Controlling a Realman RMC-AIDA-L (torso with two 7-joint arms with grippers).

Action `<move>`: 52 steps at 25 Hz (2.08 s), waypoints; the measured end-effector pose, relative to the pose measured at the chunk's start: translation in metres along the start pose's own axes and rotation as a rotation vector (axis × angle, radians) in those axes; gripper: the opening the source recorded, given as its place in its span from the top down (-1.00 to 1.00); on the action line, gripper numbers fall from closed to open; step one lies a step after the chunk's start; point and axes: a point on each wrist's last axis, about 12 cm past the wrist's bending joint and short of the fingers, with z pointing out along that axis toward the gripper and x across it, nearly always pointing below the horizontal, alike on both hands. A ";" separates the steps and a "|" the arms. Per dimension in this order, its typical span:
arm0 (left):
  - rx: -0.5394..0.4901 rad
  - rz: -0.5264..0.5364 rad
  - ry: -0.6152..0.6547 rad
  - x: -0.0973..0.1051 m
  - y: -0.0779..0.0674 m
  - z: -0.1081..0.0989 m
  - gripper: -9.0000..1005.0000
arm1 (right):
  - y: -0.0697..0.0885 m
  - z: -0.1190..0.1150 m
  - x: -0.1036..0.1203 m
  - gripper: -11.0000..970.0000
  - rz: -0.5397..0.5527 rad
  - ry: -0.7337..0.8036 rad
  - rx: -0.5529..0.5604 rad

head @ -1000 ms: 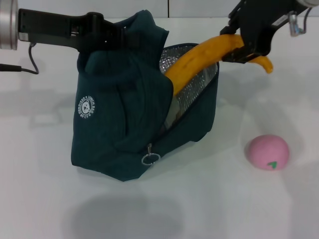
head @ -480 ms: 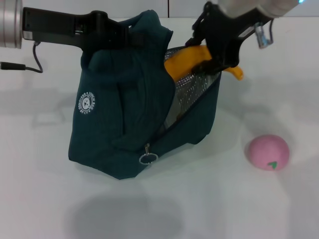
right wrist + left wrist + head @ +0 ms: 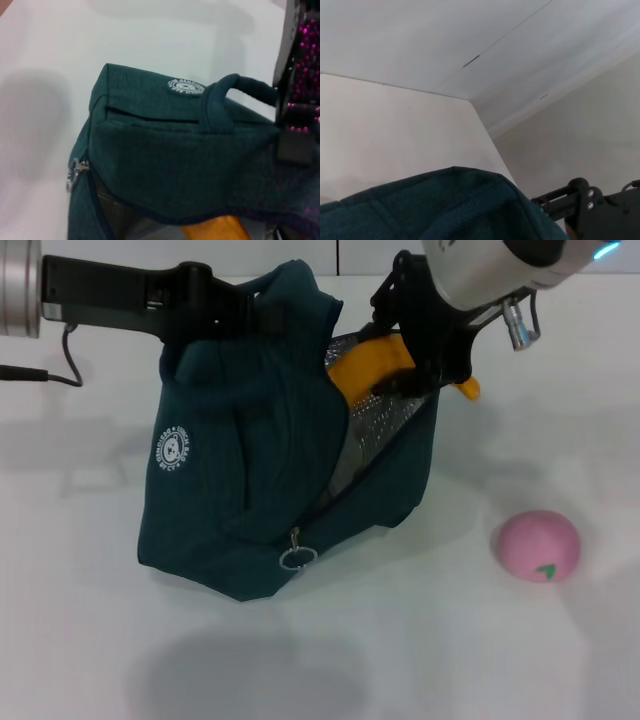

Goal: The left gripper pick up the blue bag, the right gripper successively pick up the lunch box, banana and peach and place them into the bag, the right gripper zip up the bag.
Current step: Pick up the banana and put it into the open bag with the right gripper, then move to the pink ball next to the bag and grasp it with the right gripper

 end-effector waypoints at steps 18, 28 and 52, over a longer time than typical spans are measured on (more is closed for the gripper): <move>0.002 -0.007 0.000 0.003 0.001 0.000 0.91 | 0.003 -0.023 0.026 -0.70 0.114 -0.069 0.130; 0.006 -0.014 0.003 0.006 0.002 0.001 0.91 | 0.039 -0.059 0.131 -0.83 0.692 -0.174 0.174; 0.002 -0.007 0.017 0.004 0.001 0.003 0.91 | 0.060 -0.003 0.145 -0.82 1.055 0.152 -0.186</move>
